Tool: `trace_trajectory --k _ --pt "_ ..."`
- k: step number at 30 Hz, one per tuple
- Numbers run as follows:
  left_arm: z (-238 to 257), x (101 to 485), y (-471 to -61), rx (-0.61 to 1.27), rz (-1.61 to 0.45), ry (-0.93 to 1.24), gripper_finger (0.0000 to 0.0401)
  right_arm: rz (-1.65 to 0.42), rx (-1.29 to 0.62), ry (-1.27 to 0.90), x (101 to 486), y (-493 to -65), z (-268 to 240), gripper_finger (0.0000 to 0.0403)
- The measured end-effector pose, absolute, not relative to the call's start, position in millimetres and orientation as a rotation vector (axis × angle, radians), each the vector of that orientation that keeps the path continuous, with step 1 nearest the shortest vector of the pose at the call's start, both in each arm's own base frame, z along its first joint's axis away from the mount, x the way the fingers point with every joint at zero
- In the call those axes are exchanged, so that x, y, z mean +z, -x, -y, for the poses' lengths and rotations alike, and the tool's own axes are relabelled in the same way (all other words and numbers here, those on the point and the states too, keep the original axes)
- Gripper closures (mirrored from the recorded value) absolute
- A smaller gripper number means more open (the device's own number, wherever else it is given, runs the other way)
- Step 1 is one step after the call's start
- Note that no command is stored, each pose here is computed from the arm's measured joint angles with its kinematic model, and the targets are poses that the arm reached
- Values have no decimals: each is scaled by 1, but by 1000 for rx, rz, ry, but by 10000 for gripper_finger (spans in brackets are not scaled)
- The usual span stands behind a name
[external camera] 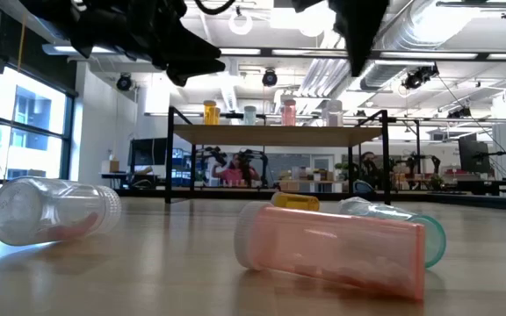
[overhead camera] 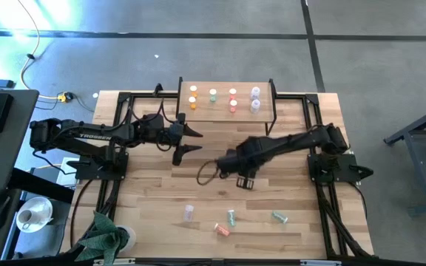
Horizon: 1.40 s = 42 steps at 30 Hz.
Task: Pick and place medicine bottles onto shelf by color
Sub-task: Put the blue pill bottle on the shelf aligned with the blue pill bottle
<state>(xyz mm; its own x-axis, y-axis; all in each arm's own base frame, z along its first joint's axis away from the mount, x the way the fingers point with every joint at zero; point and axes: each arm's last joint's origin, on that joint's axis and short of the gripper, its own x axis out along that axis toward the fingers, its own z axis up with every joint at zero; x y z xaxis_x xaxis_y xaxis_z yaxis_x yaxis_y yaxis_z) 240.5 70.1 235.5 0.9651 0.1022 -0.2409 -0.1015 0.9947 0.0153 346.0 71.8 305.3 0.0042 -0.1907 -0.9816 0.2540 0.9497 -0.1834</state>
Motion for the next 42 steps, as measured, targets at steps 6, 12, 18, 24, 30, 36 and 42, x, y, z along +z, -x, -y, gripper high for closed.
trace_trajectory --k 6,12,18,24,30,36,42 --pt "-70 236 -241 103 -243 -3 199 -1547 -407 -116 288 -316 -103 252" --pt "-70 236 -241 103 -243 -5 199 -1543 -442 -266 271 -285 -131 252" --pt "-70 236 -241 103 -243 -4 199 -1562 -537 -335 252 -262 -152 252" --pt "-70 236 -241 103 -243 -3 199 -1569 -542 -440 237 -252 -171 246" --pt "-70 235 -241 102 -243 -3 199 -1532 -489 -538 219 -247 -189 218" --pt "-70 235 -241 102 -243 -3 199 -1536 -523 -555 200 -235 -195 210" --pt "-70 235 -241 102 -243 -3 199 -1532 -533 -570 187 -227 -199 210"
